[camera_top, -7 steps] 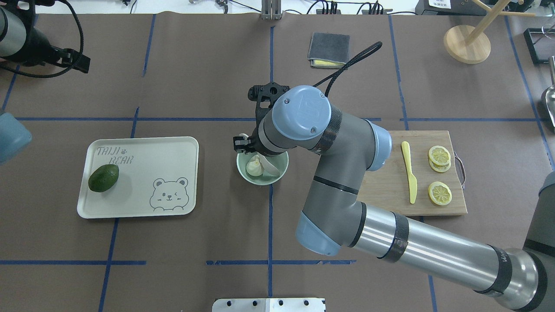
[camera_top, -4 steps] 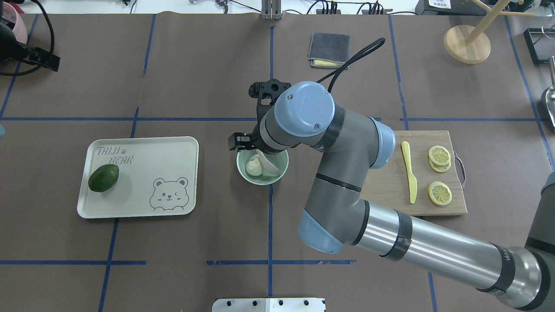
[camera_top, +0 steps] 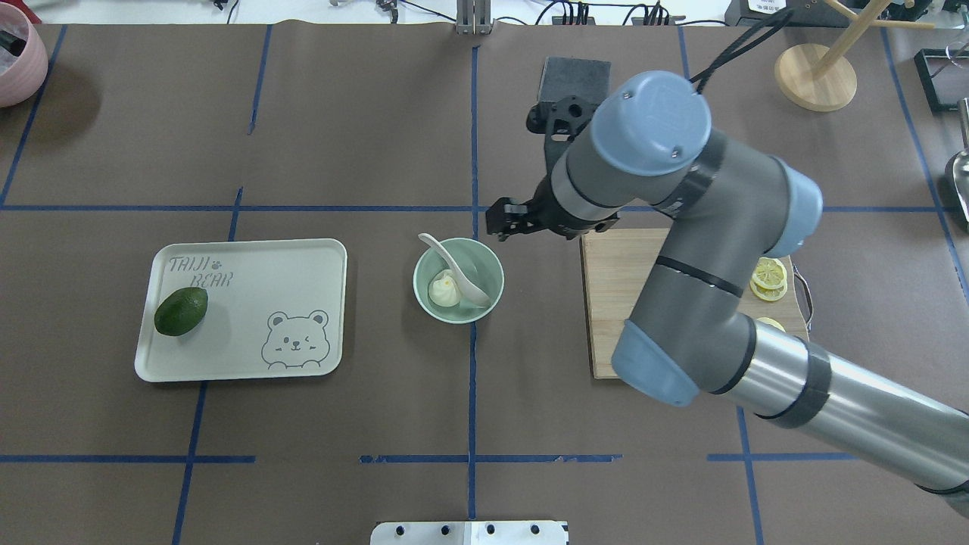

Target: Put spoon and bun in bowl

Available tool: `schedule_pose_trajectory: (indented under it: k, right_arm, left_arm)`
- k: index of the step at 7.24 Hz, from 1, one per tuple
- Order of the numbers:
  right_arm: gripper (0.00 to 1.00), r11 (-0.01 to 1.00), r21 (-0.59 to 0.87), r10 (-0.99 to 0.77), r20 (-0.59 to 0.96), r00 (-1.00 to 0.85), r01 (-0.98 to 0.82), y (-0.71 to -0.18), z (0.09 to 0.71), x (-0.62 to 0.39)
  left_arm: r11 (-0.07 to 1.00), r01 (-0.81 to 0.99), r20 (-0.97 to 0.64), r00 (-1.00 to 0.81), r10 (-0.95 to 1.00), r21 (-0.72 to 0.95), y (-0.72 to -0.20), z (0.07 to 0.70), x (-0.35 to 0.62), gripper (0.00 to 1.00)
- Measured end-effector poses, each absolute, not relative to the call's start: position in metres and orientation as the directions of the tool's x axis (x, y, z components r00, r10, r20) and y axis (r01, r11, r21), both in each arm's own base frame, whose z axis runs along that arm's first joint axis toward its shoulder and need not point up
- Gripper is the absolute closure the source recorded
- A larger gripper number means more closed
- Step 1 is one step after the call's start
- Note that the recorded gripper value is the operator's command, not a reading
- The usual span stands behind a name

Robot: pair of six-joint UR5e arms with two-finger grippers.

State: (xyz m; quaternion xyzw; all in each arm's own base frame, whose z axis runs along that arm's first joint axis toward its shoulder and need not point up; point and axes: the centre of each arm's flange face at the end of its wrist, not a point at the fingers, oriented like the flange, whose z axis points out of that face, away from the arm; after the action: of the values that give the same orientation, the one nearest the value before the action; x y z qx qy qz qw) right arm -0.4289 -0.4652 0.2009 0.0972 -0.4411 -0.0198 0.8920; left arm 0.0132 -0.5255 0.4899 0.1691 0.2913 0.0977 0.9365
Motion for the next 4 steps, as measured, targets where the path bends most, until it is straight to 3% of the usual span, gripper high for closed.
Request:
schedule_pose_trajectory:
  k: [4]
  right_arm:
    - [0.0, 0.976, 0.206, -0.194, 0.695, 0.692, 0.068, -0.529, 0.298, -0.287]
  left_arm:
    - [0.954, -0.089, -0.615, 0.747, 0.254, 0.286, -0.49, 0.56, -0.031, 0.0]
